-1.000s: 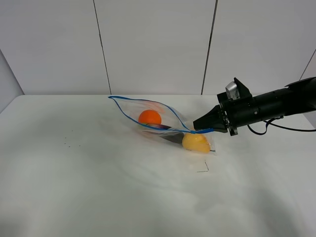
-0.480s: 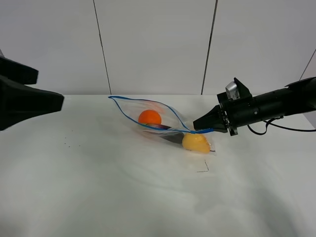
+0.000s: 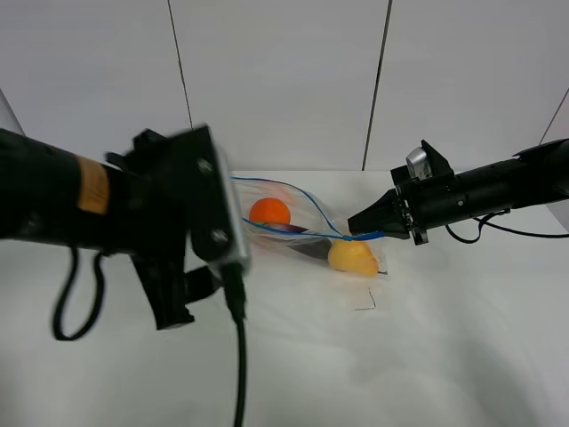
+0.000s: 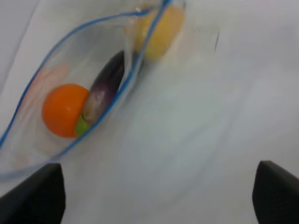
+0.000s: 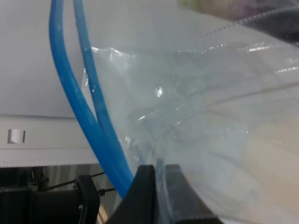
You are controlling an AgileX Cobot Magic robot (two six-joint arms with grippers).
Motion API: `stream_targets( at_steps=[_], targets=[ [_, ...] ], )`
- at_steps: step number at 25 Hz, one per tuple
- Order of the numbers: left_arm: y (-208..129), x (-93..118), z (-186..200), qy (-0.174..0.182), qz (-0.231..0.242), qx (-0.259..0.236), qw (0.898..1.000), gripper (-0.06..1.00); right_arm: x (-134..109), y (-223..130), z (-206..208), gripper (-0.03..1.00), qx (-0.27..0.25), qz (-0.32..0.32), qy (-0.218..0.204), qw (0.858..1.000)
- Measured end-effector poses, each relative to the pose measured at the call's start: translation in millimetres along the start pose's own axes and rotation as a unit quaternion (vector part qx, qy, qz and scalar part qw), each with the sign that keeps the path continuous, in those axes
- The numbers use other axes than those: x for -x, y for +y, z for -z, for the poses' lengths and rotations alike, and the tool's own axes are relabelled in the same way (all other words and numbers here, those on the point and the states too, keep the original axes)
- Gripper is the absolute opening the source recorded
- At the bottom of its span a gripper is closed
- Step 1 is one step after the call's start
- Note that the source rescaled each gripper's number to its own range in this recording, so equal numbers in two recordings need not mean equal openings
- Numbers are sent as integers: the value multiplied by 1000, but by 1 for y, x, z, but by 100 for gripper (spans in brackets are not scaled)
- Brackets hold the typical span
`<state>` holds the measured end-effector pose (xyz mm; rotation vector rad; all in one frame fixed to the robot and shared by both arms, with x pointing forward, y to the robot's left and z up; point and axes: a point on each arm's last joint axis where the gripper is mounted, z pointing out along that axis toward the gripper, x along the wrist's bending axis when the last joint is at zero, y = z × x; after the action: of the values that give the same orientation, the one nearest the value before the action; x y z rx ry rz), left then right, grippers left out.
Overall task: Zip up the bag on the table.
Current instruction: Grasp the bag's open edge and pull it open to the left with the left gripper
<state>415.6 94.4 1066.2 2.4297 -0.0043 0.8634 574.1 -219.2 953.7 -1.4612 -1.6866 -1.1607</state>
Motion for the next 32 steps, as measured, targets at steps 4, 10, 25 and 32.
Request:
stream_targets(
  at_steps=[4, 10, 25, 32],
  targets=[
    [20, 24, -37, 21, -101, 3, 995, 86, 0, 0, 0, 0, 0, -2, 0, 1000],
    [44, 25, -81, 69, -100, 12, 993, 86, 0, 0, 0, 0, 0, -6, 0, 1000],
    [45, 50, -137, 59, -186, -18, 981, 84, 0, 0, 0, 0, 0, -8, 0, 1000],
    [56, 45, -144, 69, -171, -8, 983, 84, 0, 0, 0, 0, 0, -9, 0, 1000]
  ],
)
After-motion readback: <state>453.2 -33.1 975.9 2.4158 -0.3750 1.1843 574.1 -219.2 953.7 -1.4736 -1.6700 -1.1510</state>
